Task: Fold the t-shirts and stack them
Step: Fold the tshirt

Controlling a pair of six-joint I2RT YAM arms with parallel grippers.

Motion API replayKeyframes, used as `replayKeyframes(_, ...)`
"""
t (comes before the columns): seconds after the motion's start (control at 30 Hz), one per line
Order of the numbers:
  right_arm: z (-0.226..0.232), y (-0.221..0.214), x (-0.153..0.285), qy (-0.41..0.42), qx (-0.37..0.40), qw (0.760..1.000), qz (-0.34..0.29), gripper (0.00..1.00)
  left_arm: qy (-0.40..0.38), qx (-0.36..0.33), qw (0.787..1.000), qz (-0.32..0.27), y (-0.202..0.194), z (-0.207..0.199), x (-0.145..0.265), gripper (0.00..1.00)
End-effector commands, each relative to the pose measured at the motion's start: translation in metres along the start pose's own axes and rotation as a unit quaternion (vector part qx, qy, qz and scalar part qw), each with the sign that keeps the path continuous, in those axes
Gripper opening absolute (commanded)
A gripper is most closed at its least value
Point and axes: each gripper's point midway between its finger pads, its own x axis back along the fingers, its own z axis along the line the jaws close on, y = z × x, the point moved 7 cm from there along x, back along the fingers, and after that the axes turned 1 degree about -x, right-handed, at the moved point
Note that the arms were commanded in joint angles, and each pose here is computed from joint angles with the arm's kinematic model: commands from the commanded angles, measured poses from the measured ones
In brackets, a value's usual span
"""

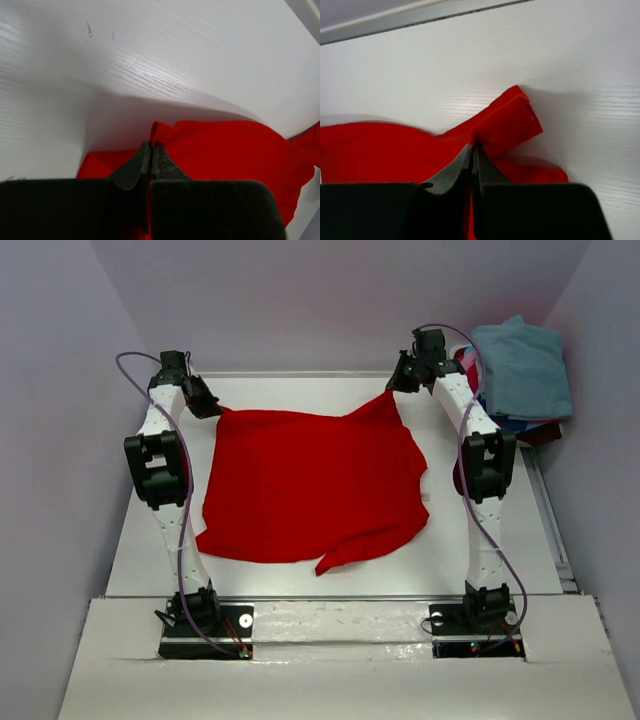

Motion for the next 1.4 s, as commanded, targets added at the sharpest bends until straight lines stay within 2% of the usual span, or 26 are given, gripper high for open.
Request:
replayKeyframes(0.0, 0.024, 0.012, 0.036, 0.024, 0.012, 0.999, -0.022, 0.07, -0.009, -0.003, 0.999, -0.032, 0.007, -0.021, 0.044, 0.06)
replayKeyframes(0.27, 0.024, -0.007, 0.052, 0.017, 0.002, 1.000, 0.000, 0.07, -0.006, 0.005, 1.000, -0.029, -0.001, -0.022, 0.058, 0.06)
replayKeyframes(0.73, 0.025, -0.020, 0.089, 0.014, -0.011, 1.000, -0.001, 0.07, 0.019, 0.028, 0.999, -0.021, -0.026, -0.013, 0.077, 0.06)
replayKeyframes(1.07, 0.014, -0.038, 0.098, -0.019, -0.025, 0.999, 0.019, 0.07, 0.028, 0.038, 0.999, -0.017, -0.031, -0.011, 0.080, 0.06)
replayKeyframes(1.37, -0.001, -0.052, 0.098, -0.084, -0.057, 0.994, 0.045, 0.07, 0.022, 0.060, 0.998, -0.004, -0.042, 0.004, 0.081, 0.06)
